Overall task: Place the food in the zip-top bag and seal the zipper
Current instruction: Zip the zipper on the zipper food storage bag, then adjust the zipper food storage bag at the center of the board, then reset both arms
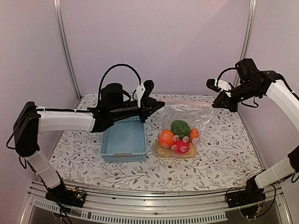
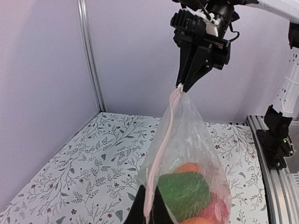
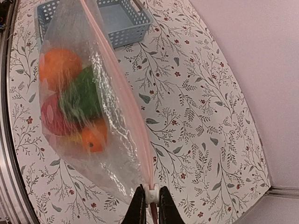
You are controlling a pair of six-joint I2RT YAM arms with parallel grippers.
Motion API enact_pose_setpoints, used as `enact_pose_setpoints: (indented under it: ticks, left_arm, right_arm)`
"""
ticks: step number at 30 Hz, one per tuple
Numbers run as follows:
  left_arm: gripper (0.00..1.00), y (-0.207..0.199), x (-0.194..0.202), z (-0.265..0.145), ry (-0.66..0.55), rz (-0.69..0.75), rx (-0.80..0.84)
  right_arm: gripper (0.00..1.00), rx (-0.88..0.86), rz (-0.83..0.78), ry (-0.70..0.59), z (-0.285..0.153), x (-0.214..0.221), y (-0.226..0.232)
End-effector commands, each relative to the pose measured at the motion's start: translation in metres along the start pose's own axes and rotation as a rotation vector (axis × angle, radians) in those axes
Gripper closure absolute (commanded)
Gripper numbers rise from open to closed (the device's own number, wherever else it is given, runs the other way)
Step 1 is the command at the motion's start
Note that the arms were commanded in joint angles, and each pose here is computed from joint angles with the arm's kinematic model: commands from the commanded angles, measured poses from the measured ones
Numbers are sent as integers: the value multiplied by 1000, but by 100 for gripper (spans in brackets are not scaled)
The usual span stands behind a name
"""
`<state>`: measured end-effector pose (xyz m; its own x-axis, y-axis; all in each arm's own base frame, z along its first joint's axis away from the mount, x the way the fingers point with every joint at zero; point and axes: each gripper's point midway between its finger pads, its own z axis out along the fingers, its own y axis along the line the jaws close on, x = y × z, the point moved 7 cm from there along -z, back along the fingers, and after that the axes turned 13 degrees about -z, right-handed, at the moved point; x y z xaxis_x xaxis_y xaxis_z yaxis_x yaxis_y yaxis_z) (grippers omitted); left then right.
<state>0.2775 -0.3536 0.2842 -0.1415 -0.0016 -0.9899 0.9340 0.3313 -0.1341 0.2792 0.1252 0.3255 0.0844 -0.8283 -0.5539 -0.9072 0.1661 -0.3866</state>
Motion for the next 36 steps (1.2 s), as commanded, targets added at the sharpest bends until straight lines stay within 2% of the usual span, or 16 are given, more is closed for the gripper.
enact_pose_setpoints:
  ticks: [1,6,10,13,16,20,23,26,29,30,31,32,33,34,36]
  left_arm:
    - [100,52,-23,23,-49,49,-56]
    - [100,84,-44,44,-77,193,-62]
    - [99,85,-37,37,-114,246,-30]
    - [80,78,-16,30,-66,187,3]
    - [68,64,12,18,-9,103,47]
    - [55,34,36,-5,57,75,49]
    - [49,15,34,-27,89,89,16]
    - [44,16,12,-47,101,93,-120]
    - [35,28,-22,-60,86,90,-341]
    - [31,35,-34,-65,79,77,-435]
    - [28,40,-43,-70,82,62,-507]
    - [24,45,-52,-75,85,55,-576]
    - [4,50,-60,-80,83,48,-649]
    - [1,55,-66,-86,80,43,-716]
    - [0,65,-74,-99,69,47,-839]
  right_arm:
    - [98,184,-25,-6,-8,-11,-51]
    - [99,262,-48,-55,-7,-30,-93]
    - [98,255,-68,-76,-2,-30,-92]
    - [95,161,-85,-81,15,-12,-60]
    - [85,50,-97,-116,28,4,-15]
    - [63,-111,-73,-148,35,10,36]
    - [57,-135,-36,-172,23,6,46]
    - [56,-44,-16,-216,4,-2,39]
    - [44,163,49,-265,-12,-12,7]
    - [43,224,114,-280,-16,-12,-6]
    - [33,301,151,-297,-22,-11,-21]
    - [10,392,248,-318,-27,-5,-38]
    - [2,484,362,-325,-31,10,-52]
    - [1,547,422,-353,-39,18,-62]
    - [1,601,524,-430,-52,23,-76]
